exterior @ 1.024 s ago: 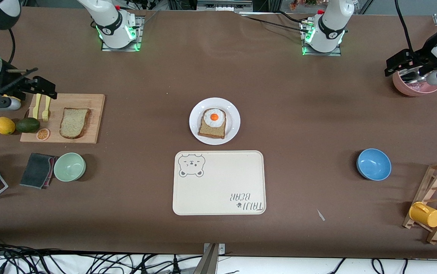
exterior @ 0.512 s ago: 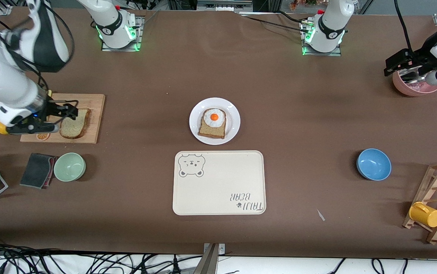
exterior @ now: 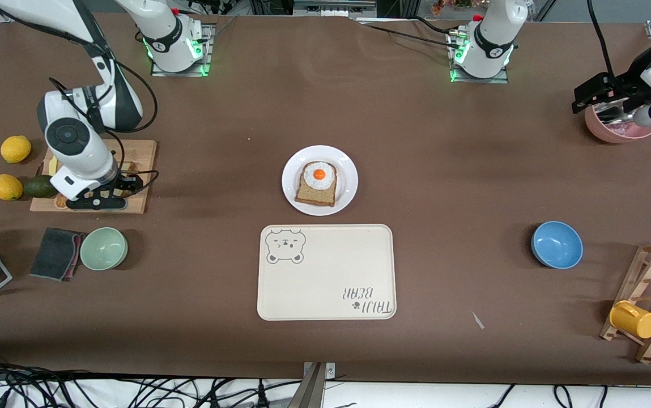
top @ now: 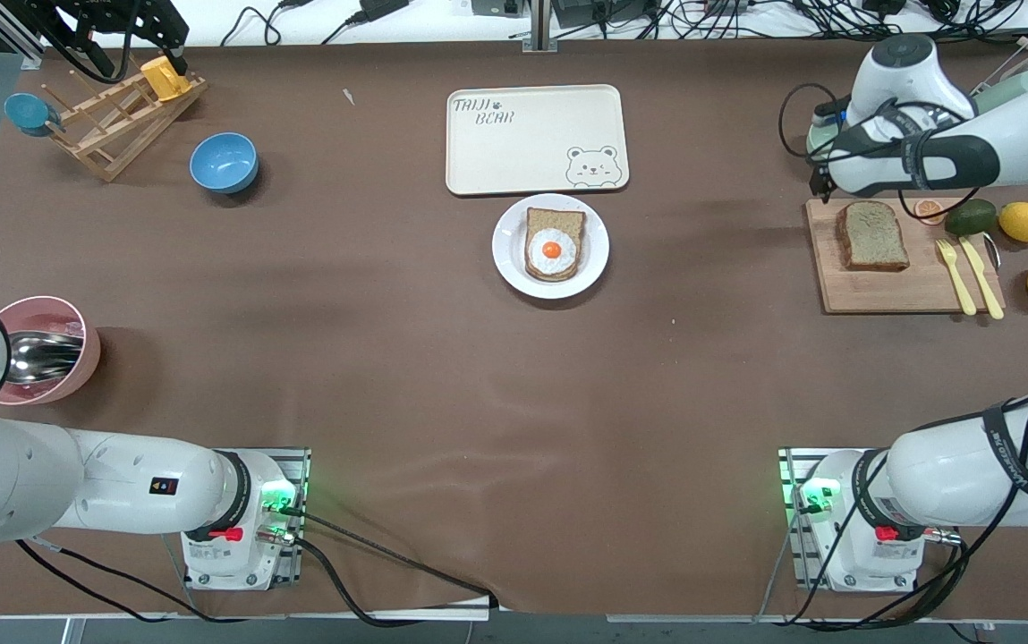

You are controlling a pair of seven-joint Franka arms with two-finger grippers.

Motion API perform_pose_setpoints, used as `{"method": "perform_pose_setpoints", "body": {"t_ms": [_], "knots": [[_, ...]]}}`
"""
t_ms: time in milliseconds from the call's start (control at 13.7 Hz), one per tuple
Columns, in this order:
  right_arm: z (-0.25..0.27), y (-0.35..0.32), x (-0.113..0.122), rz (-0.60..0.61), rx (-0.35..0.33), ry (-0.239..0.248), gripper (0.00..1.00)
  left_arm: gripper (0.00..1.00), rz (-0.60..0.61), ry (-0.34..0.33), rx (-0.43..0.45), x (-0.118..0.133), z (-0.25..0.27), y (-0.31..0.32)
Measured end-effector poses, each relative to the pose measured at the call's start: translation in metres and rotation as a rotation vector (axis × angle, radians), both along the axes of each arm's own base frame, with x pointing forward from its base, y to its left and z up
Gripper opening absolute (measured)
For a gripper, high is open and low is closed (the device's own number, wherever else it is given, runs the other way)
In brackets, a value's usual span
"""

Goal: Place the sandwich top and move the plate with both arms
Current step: 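Reach the right gripper to the bread slice on the board and grasp it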

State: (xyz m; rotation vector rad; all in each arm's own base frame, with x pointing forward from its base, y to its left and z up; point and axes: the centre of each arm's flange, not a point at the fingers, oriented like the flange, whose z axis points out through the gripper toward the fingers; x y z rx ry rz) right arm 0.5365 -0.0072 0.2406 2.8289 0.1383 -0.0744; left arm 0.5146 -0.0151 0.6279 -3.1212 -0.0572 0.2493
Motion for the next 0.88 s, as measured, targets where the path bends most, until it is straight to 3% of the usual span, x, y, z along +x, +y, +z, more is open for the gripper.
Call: {"method": "perform_pose_setpoints", "body": {"t_ms": [73, 512, 732, 878], "knots": [[-0.010, -0.004, -0.002, -0.004, -0.005, 0.015, 0.78, 1.00, 0.000, 0.000, 0.000, 0.000, 0.000, 0.000], [-0.046, -0.023, -0.009, -0.019, -0.016, 0.056, 0.64, 1.00, 0.000, 0.000, 0.000, 0.000, 0.000, 0.000], [-0.047, -0.023, -0.009, -0.018, -0.017, 0.059, 0.32, 1.00, 0.000, 0.001, 0.000, 0.000, 0.000, 0.000], [-0.047, -0.021, -0.010, -0.018, -0.019, 0.063, 0.20, 1.00, 0.001, 0.006, 0.000, -0.001, 0.000, 0.001]]}}
